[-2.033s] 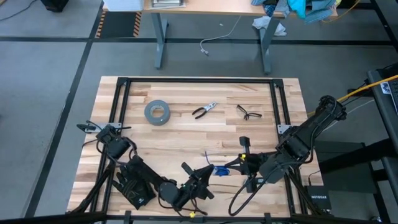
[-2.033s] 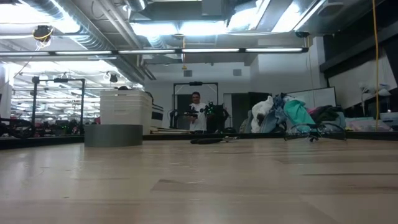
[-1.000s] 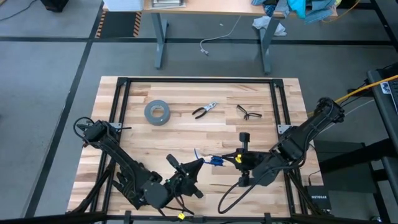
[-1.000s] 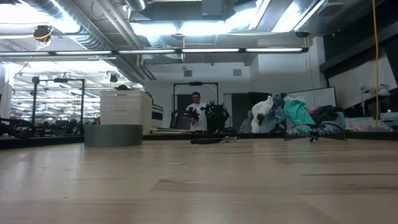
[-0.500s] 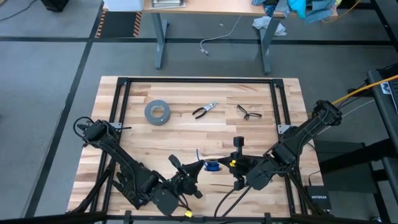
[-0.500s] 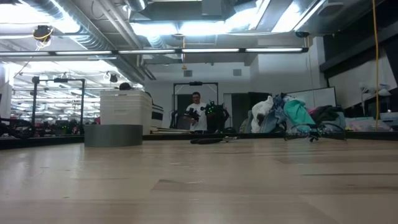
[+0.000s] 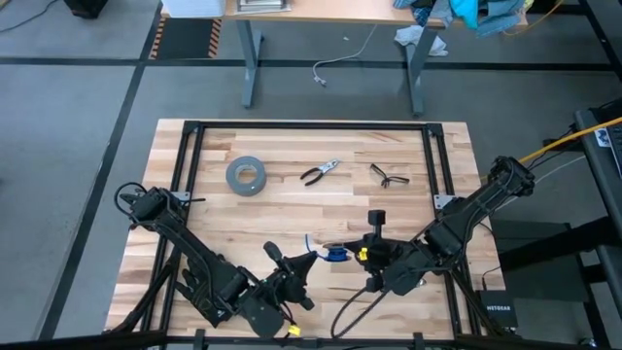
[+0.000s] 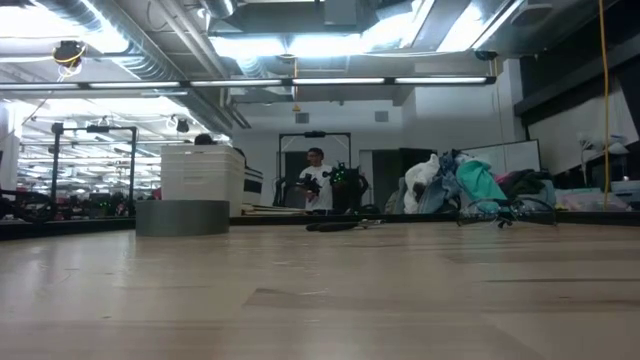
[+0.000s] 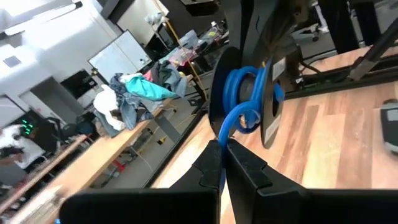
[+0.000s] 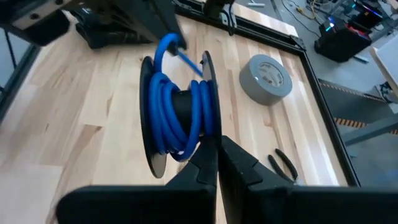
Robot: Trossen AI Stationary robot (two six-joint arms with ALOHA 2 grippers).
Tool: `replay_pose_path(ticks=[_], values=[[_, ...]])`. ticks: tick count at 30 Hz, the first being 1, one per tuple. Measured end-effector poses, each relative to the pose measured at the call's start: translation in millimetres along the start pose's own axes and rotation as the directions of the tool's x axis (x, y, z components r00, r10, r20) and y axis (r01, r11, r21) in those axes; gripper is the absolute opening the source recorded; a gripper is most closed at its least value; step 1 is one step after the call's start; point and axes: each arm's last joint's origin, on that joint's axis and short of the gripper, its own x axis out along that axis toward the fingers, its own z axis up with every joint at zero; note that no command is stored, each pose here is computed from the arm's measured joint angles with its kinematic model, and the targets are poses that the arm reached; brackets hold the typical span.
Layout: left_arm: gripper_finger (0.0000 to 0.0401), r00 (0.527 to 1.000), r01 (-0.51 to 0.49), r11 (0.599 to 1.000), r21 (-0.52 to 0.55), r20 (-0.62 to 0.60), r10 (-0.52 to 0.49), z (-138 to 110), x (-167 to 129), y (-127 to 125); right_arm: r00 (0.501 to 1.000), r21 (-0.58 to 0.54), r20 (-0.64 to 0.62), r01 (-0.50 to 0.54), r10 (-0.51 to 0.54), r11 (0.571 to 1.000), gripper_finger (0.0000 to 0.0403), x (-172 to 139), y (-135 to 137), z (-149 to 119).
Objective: Coil cords
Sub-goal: Coil the blue wire cable onto the black spool
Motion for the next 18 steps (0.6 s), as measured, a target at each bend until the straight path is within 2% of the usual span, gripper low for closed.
replay_pose_path(ticks=[8, 15, 18], values=[[0.0022, 0.997, 0.065, 0.997, -0.041, -0.040, -0.066, -13.3, 2.8, -1.7, 0.999, -0.007, -0.026, -0.023, 0.023, 1.000, 0.0003, 2.7, 2.1, -2.1], [0.0009, 0.969, 0.157, 0.976, -0.150, -0.168, -0.182, -34.5, 15.1, 0.0, 0.994, -0.008, -0.077, -0.072, 0.071, 0.997, 0.0003, 2.4, 2.7, -6.6], [0.0018, 0.957, 0.161, 0.971, -0.176, -0.211, -0.197, -42.8, 19.9, -2.6, 0.992, 0.005, -0.091, -0.087, 0.087, 0.996, 0.0003, 3.7, 1.5, -7.1]])
